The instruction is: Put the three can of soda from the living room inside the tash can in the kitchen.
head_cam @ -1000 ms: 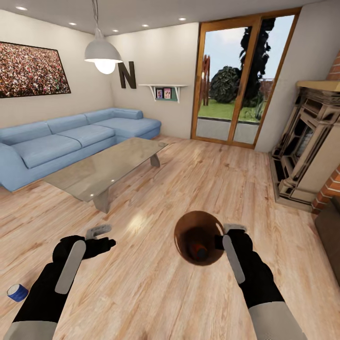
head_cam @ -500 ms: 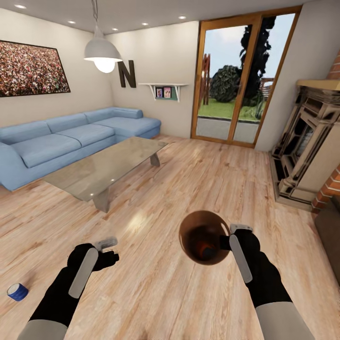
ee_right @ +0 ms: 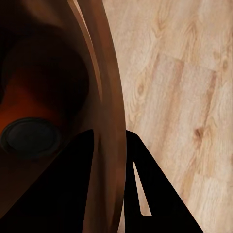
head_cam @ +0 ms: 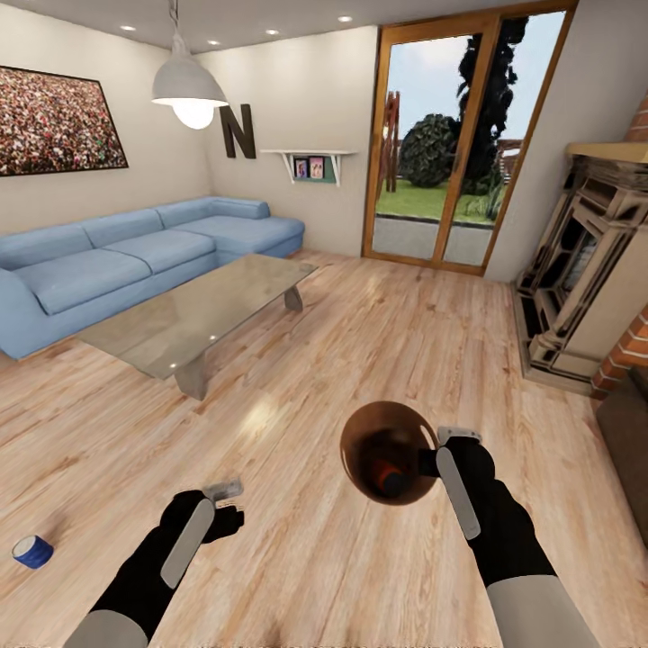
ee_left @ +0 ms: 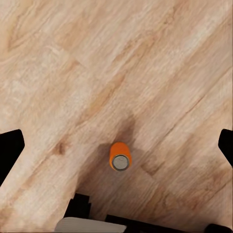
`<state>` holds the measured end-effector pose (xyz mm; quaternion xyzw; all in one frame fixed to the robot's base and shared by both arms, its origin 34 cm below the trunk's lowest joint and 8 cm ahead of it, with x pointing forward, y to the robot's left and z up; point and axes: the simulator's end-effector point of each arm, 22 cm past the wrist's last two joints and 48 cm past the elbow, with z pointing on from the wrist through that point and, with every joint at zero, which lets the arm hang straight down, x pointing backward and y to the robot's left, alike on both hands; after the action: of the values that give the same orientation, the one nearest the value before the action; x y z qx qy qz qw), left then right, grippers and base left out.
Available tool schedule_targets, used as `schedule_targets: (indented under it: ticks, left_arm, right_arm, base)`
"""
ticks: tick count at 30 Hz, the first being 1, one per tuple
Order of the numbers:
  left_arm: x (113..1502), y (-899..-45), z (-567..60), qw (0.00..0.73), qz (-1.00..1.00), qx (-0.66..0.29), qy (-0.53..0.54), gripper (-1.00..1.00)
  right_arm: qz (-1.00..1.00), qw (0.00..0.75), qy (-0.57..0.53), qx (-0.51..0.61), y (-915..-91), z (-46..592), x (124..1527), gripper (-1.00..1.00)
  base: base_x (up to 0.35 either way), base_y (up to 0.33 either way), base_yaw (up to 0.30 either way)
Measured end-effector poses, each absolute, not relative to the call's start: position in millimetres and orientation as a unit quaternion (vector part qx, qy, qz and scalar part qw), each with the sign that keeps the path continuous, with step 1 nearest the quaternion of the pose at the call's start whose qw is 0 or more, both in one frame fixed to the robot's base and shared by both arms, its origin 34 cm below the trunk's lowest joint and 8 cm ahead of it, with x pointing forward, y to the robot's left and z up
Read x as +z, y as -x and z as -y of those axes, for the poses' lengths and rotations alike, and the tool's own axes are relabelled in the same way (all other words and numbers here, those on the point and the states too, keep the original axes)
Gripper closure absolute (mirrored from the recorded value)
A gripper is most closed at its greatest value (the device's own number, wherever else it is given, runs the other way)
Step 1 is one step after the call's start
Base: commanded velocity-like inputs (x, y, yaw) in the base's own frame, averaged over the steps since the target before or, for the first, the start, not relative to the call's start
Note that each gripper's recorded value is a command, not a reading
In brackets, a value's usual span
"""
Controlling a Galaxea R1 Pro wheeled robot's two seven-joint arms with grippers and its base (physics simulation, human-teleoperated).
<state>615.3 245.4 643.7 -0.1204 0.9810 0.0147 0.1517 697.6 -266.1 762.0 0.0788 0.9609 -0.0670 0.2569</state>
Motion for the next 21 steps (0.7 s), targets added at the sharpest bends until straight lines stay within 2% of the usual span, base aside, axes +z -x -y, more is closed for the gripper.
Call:
schedule_targets:
  ticks: [9,21]
  left_arm:
    - [595,-580,-236,0.104,-0.986,-0.008,0.128,-1.00]
    - [580,-571,-226,0.093,-0.987,-0.033,0.130,-1.00]
  right_arm:
    - [-0.963,0.251,-0.077,-0.068,-697,265,755,1.00]
    - [-0.964,0.244,-0.076,-0.071,-695,266,747,1.00]
  base:
    - [0.000,0.000,-0.001]
    - [0.000,0.000,0.000]
